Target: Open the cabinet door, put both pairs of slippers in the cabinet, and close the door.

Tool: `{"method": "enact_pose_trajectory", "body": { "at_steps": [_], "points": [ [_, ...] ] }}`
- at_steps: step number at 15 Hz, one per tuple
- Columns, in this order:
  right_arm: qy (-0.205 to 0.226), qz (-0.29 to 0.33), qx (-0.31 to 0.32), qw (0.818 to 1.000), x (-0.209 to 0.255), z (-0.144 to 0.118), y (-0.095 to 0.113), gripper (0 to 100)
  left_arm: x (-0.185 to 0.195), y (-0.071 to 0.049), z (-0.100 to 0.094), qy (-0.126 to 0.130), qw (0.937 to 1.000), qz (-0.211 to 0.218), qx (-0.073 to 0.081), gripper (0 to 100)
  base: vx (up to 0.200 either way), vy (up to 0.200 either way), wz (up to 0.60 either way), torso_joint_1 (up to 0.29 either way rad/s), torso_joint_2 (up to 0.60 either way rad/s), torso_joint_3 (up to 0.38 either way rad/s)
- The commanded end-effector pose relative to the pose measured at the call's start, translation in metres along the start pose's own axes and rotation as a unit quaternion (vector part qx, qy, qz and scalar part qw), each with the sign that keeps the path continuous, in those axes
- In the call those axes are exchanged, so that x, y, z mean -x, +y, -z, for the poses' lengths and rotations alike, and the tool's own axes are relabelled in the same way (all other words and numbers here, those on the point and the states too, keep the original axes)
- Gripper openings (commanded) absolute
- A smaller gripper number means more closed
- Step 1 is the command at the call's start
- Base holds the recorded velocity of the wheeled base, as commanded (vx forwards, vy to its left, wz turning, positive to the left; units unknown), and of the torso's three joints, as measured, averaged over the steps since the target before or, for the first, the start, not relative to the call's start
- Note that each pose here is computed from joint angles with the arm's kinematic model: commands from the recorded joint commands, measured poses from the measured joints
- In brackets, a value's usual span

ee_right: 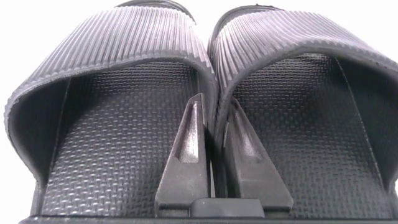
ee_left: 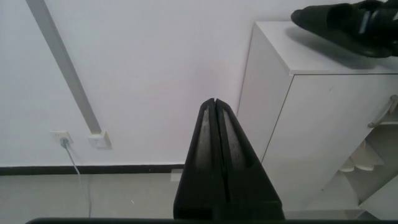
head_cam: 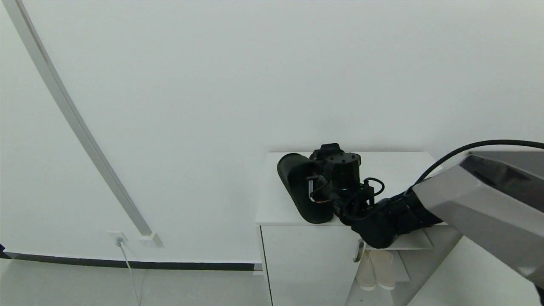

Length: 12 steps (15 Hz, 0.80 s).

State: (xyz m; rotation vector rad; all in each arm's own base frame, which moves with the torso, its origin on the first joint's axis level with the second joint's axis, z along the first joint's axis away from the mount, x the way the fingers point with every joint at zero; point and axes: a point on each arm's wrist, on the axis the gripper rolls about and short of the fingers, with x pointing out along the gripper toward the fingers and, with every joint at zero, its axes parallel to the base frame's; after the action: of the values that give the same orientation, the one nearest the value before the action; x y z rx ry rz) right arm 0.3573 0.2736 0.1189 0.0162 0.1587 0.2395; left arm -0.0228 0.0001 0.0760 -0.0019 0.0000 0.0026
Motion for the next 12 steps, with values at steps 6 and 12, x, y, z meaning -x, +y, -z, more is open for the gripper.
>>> {"method": "enact_pose_trajectory", "body": {
  "at_steps": [6,12],
  "points": [
    [0.020,-0.121,0.009,0.992,0.139,-0.026,-0.036,0,0.000,0.000,0.000,0.001,1.0000,0.000,0.000,0,0.000,0.000,0.00,0.000,0.00,0.000],
    [0.037,-0.135,0.018,0.990,0.166,-0.018,-0.042,0,0.000,0.000,0.000,0.000,1.0000,0.000,0.000,0,0.000,0.000,0.00,0.000,0.00,0.000]
  ]
}}
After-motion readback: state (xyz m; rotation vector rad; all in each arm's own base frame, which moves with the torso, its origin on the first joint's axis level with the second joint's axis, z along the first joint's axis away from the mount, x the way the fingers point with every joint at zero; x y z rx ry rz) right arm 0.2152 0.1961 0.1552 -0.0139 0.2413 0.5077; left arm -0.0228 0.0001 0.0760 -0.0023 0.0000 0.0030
